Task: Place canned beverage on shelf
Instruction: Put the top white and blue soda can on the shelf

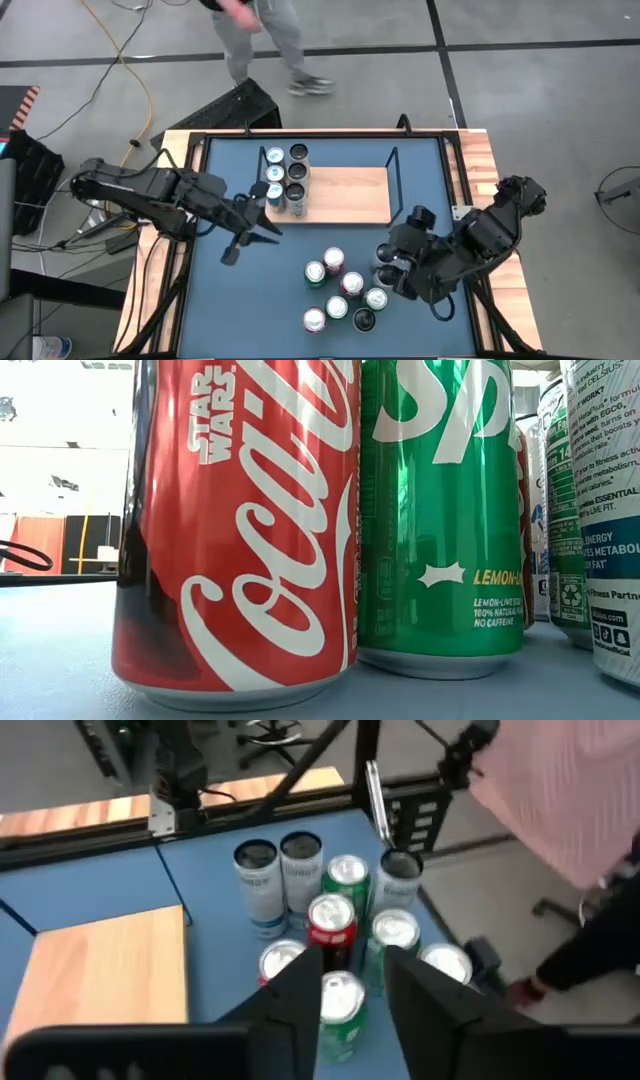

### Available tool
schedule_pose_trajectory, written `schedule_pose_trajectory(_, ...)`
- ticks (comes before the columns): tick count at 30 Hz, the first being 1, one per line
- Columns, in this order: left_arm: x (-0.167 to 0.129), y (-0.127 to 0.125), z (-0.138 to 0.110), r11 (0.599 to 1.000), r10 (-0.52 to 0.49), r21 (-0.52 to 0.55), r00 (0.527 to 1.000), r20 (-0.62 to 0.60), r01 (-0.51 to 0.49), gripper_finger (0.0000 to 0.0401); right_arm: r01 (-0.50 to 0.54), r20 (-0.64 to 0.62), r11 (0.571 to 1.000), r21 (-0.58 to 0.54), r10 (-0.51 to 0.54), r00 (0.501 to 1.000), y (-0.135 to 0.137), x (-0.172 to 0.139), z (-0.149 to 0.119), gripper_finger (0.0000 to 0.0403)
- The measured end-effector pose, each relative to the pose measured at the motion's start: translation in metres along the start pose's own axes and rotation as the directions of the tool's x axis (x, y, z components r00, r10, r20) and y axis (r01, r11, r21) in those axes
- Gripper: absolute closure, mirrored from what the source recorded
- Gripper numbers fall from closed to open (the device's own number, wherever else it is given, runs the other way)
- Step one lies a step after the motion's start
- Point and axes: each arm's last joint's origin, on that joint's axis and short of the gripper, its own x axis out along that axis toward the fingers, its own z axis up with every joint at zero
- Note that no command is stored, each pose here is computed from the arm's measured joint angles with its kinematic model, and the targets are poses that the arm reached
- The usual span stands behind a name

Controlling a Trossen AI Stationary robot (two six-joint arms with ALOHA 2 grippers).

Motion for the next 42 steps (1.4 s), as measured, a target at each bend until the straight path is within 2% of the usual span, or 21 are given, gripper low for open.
schedule_pose_trajectory(3, -0.003, -0.01, 0.005, 0.999, -0.018, -0.046, 1.0, 0.019, 0.019, 0.0278, 0.002, -0.034, 1.0, -0.007, -0.002, 0.999, 0.009, 0.006, -0.011, 0.0031)
schedule_pose_trajectory(5, -0.004, -0.016, 0.007, 0.997, -0.026, -0.069, 0.999, 0.033, 0.029, 0.0258, 0.013, -0.113, 1.0, 0.012, -0.011, 0.993, 0.009, 0.017, -0.018, 0.0031)
schedule_pose_trajectory(8, -0.007, -0.024, 0.01, 0.991, -0.042, -0.125, 0.998, 0.04, 0.047, 0.0232, 0.077, -0.199, 0.997, -0.012, -0.078, 0.977, 0.005, 0.042, -0.025, 0.0031)
schedule_pose_trajectory(11, -0.01, -0.029, 0.014, 0.984, -0.057, -0.165, 0.996, 0.064, 0.067, 0.021, 0.112, -0.275, 0.994, -0.002, -0.108, 0.955, -0.007, 0.063, -0.018, 0.0031)
schedule_pose_trajectory(18, -0.011, -0.037, 0.014, 0.964, -0.091, -0.246, 0.994, 0.061, 0.103, 0.0175, 0.113, -0.407, 0.985, 0.13, -0.051, 0.912, -0.037, 0.085, 0.007, 0.003)
schedule_pose_trajectory(23, -0.011, -0.04, 0.013, 0.954, -0.128, -0.267, 0.99, 0.056, 0.138, 0.0164, 0.186, -0.433, 0.947, 0.261, -0.057, 0.899, -0.045, 0.096, 0.012, 0.003)
schedule_pose_trajectory(26, -0.011, -0.042, 0.013, 0.95, -0.133, -0.277, 0.99, 0.054, 0.143, 0.0163, 0.274, -0.49, 0.901, 0.337, -0.081, 0.868, -0.049, 0.106, 0.003, 0.003)
schedule_pose_trajectory(32, -0.011, -0.042, 0.013, 0.953, -0.152, -0.257, 0.987, 0.053, 0.161, 0.0163, 0.389, -0.573, 0.846, 0.365, -0.125, 0.81, -0.047, 0.122, -0.02, 0.003)
schedule_pose_trajectory(42, -0.011, -0.042, 0.013, 0.96, -0.154, -0.23, 0.987, 0.054, 0.162, 0.0163, 0.375, -0.532, 0.814, 0.443, -0.098, 0.841, -0.042, 0.125, -0.019, 0.003)
